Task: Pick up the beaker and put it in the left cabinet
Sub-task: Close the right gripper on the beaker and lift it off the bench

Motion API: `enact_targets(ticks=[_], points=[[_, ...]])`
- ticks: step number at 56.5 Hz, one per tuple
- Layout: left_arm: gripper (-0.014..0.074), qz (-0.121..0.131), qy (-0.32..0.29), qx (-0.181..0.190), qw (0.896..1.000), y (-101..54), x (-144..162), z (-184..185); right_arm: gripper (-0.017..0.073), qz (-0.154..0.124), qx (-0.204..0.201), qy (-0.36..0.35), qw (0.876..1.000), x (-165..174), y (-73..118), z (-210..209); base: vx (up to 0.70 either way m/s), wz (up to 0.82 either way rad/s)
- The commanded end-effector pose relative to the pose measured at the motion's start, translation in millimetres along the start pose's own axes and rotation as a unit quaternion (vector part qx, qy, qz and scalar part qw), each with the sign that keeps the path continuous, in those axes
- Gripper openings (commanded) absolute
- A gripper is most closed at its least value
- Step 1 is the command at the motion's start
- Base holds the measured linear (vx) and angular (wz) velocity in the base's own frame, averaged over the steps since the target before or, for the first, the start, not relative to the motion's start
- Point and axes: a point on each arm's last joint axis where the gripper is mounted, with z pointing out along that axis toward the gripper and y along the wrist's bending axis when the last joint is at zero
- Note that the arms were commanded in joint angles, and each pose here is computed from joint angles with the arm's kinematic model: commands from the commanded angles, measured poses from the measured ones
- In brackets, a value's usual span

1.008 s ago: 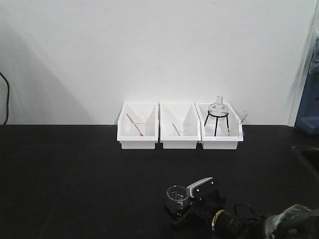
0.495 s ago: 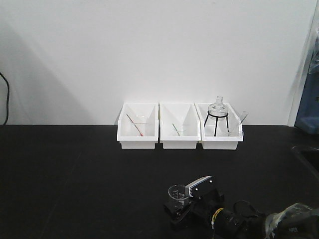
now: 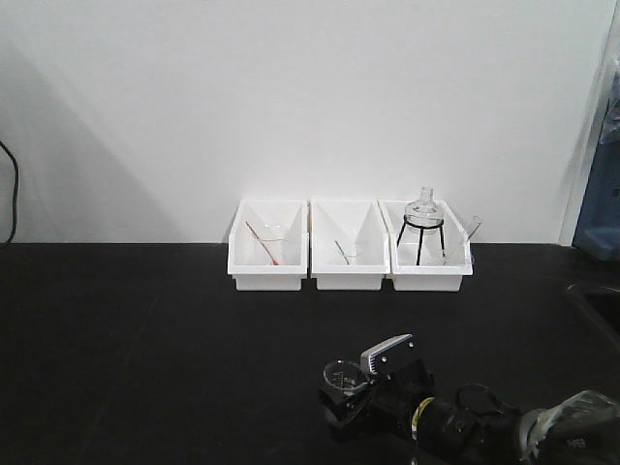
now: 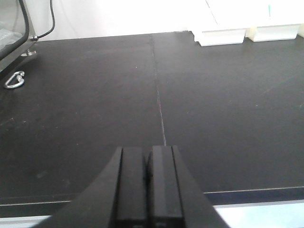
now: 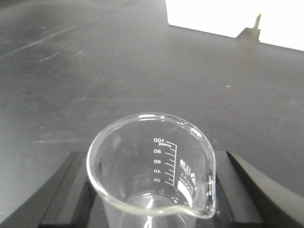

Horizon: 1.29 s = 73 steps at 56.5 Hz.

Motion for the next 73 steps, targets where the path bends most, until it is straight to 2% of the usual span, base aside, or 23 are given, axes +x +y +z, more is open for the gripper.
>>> enact_targets(ticks=[1, 10, 22, 28, 36, 45, 59, 63, 73], points=[[0.0004, -0.003, -0.054, 0.012, 0.998, -1.8, -11.2, -2.6, 0.0285, -0.019, -0.015, -0.061, 0.998, -37.8, 4.2, -6.9, 0.00, 0.00], [0.0004, -0.003, -0.054, 0.012, 0.998, -1.8, -11.2, -2.6, 0.0239, -0.029, -0.018, -0.060, 0.998, -43.0, 5.8, -10.1, 0.00, 0.00], [0.0004, -0.003, -0.054, 0.012, 0.998, -1.8, -11.2, -2.6, 0.0218, -0.061, 0.002, -0.051, 0.997, -78.6, 8.9, -30.5, 0.00, 0.00], [0.0004, -0.003, -0.054, 0.012, 0.998, -1.8, -11.2, -2.6, 0.0218, -0.057, 0.000, -0.072, 0.996, -101.8, 14.0, -44.2, 0.00, 0.00], [0.0004, -0.003, -0.054, 0.012, 0.998, -1.8, -11.2, -2.6, 0.0218, -0.069, -0.006, -0.101, 0.992, -131.5, 22.1, -64.1, 0.00, 0.00], [0.0004, -0.003, -0.054, 0.012, 0.998, -1.8, -11.2, -2.6, 0.0218, -0.055, -0.007, -0.100, 0.993, -156.5, 30.6, -87.3, 0.00, 0.00], [0.0004, -0.003, -0.054, 0.012, 0.998, -1.8, -11.2, -2.6, 0.0218, -0.064, -0.052, -0.084, 0.993, -183.1, 51.5, -122.2, 0.00, 0.00], [0.0004, -0.003, -0.054, 0.012, 0.998, -1.8, -11.2, -2.6, 0.0218, -0.058, -0.059, -0.075, 0.994, -186.5, 55.2, -128.9, 0.00, 0.00], [0.0004, -0.003, -0.054, 0.012, 0.998, -1.8, -11.2, -2.6, 0.0218, -0.067, -0.074, -0.062, 0.993, -192.9, 62.8, -142.3, 0.00, 0.00]])
